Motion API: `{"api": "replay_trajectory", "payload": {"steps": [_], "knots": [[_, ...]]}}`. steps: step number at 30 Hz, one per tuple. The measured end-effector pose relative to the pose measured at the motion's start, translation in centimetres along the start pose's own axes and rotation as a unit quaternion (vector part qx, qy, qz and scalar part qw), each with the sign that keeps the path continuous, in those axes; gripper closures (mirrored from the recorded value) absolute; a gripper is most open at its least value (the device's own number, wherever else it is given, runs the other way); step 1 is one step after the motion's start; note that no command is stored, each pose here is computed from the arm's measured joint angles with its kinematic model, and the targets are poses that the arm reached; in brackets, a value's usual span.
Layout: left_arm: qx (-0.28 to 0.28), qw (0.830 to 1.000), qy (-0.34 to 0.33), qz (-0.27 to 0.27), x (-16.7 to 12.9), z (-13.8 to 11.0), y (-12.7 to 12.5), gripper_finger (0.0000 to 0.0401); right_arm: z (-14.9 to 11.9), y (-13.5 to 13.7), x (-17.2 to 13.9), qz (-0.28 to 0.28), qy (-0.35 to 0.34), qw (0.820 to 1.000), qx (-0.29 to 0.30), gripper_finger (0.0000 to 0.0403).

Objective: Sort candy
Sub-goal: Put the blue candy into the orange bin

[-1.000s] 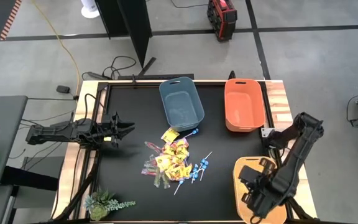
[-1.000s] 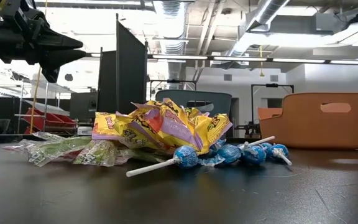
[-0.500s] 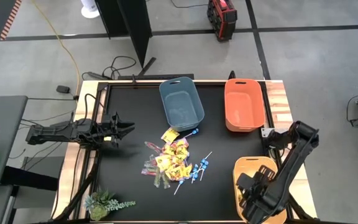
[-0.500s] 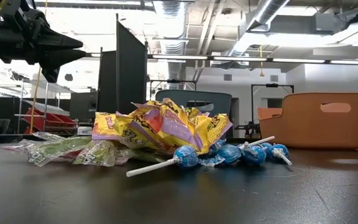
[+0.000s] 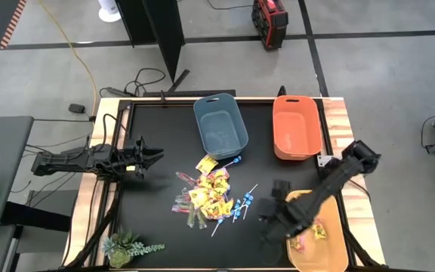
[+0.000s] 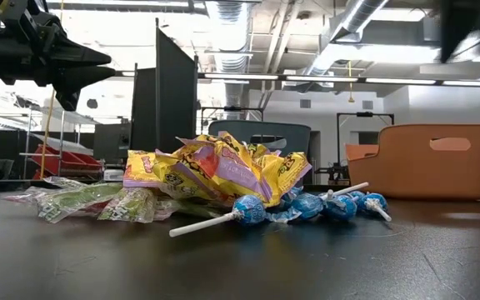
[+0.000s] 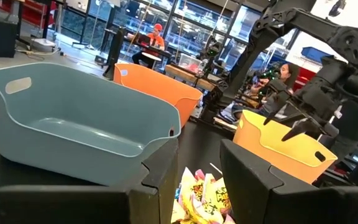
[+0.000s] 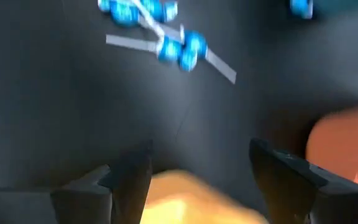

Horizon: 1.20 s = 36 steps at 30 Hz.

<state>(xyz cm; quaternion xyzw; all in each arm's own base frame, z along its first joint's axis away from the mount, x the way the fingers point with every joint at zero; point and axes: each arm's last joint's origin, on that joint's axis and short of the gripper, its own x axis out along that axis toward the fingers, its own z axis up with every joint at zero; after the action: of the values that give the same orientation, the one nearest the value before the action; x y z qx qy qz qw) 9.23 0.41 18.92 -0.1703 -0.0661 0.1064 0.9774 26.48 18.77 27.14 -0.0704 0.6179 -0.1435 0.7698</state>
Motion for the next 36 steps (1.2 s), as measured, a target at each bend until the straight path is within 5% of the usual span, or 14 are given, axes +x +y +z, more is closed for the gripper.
{"api": "replay_trajectory", "payload": {"steps": [13, 26, 36], "knots": [[0.003, 1.000, 0.000, 0.000, 0.0, 0.0, 0.0, 0.0285, 5.2, -5.7, 5.5, 0.024, 0.035, 0.994, -0.097, 0.0137], [0.006, 1.000, 0.001, 0.000, 0.0, 0.0, 0.0, 0.0285, 5.3, -4.9, 11.1, 0.051, 0.079, 0.986, -0.141, 0.0252], [0.006, 1.000, 0.001, 0.000, 0.0, 0.0, 0.0, 0.0285, 4.5, -4.3, 14.4, 0.047, 0.123, 0.976, -0.172, 0.0258]]}}
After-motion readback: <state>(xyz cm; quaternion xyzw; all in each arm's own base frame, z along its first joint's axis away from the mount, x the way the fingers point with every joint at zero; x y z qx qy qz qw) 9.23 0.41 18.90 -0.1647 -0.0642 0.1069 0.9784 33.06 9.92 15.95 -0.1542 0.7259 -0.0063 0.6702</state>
